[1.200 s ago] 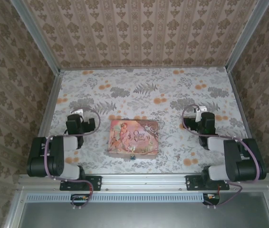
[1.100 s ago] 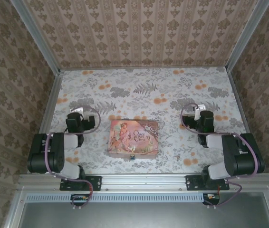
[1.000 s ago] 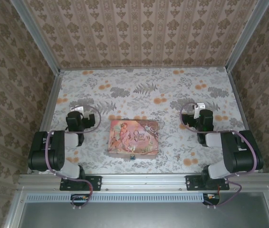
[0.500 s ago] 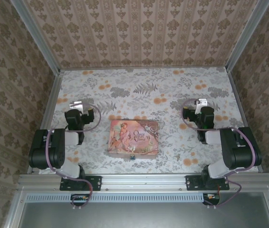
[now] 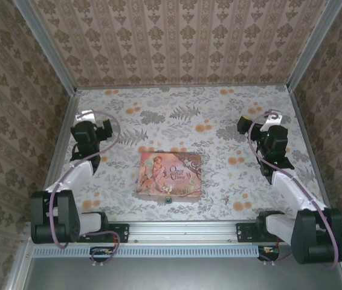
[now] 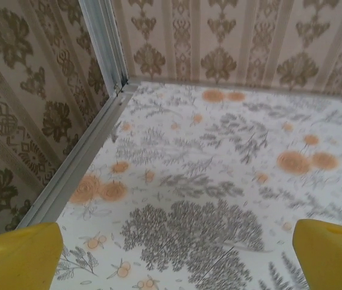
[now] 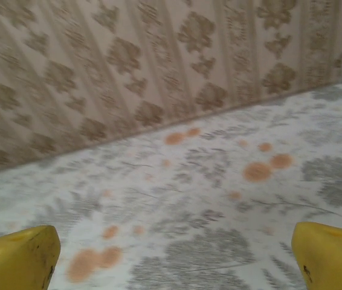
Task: Unlock the padlock with the key
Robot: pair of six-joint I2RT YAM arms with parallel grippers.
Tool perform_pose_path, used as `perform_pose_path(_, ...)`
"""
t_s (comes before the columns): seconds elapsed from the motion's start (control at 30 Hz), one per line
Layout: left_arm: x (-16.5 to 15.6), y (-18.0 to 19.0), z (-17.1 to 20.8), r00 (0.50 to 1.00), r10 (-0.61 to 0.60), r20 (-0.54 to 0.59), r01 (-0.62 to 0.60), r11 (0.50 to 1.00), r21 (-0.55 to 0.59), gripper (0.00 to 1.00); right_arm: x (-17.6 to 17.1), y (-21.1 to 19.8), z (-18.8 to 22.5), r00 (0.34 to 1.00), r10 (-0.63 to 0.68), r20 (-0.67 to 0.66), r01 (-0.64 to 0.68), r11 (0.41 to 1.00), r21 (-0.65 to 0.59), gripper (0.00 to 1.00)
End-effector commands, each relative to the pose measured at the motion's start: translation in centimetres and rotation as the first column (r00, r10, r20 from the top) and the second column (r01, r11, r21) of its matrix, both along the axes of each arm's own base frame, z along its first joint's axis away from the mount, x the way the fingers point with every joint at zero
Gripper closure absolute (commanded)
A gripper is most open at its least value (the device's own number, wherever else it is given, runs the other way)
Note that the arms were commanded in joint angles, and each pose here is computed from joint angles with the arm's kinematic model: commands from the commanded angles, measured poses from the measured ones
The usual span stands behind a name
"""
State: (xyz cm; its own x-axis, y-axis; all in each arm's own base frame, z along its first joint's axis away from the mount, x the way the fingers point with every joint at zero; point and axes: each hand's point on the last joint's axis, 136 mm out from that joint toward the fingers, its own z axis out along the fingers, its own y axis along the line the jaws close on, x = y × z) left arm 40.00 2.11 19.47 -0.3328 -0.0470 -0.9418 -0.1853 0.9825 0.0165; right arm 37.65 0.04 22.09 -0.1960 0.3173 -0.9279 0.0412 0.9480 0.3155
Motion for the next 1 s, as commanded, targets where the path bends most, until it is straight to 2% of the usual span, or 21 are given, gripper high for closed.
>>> perform_pose_path(0.0, -2.2, -0.9, -1.0, 0.984, 0.041, -0.174, -0.066, 0.988, -0.141, 0.00, -1.5, 4.2, -1.6, 0.973, 0.205, -0.105, -0.172, 0.950, 0.259, 0.00)
perform_pose_path(0.1, -3.8, -3.6, -0.8, 0.964, -0.039, -0.264, -0.038, 0.960, -0.279, 0.01, -3.1, 7.0, -2.9, 0.927, 0.325, -0.187, -0.226, 0.882, 0.413, 0.06)
perform_pose_path(0.17, -5.3, -6.0, -1.4, 0.937, -0.116, -0.328, 0.001, 0.943, -0.333, 0.03, -4.6, 8.9, -4.2, 0.884, 0.392, -0.254, -0.245, 0.852, 0.462, 0.13)
perform_pose_path(0.3, -9.8, -10.0, -3.0, 0.866, -0.254, -0.430, 0.095, 0.929, -0.357, 0.03, -8.5, 11.5, -7.1, 0.808, 0.443, -0.388, -0.224, 0.840, 0.495, 0.17)
perform_pose_path(0.4, -13.3, -10.8, -4.3, 0.824, -0.284, -0.490, 0.099, 0.924, -0.369, 0.03, -11.0, 13.3, -8.2, 0.768, 0.478, -0.427, -0.229, 0.827, 0.513, 0.20)
perform_pose_path(0.57, -18.1, -12.9, -6.2, 0.761, -0.417, -0.496, 0.141, 0.853, -0.502, 0.07, -13.8, 15.8, -10.3, 0.714, 0.512, -0.478, -0.229, 0.816, 0.531, 0.24)
perform_pose_path(0.7, -20.3, -15.4, -7.5, 0.712, -0.522, -0.470, 0.176, 0.781, -0.600, 0.08, -15.0, 17.5, -11.6, 0.684, 0.527, -0.504, -0.233, 0.813, 0.534, 0.26)
perform_pose_path(0.77, -21.0, -16.6, -8.3, 0.685, -0.559, -0.468, 0.201, 0.762, -0.616, 0.08, -15.2, 18.3, -11.8, 0.679, 0.535, -0.503, -0.243, 0.810, 0.533, 0.27)
perform_pose_path(0.97, -21.6, -18.2, -9.3, 0.652, -0.587, -0.479, 0.241, 0.760, -0.604, 0.08, -15.5, 20.5, -12.3, 0.659, 0.558, -0.505, -0.260, 0.798, 0.543, 0.29)
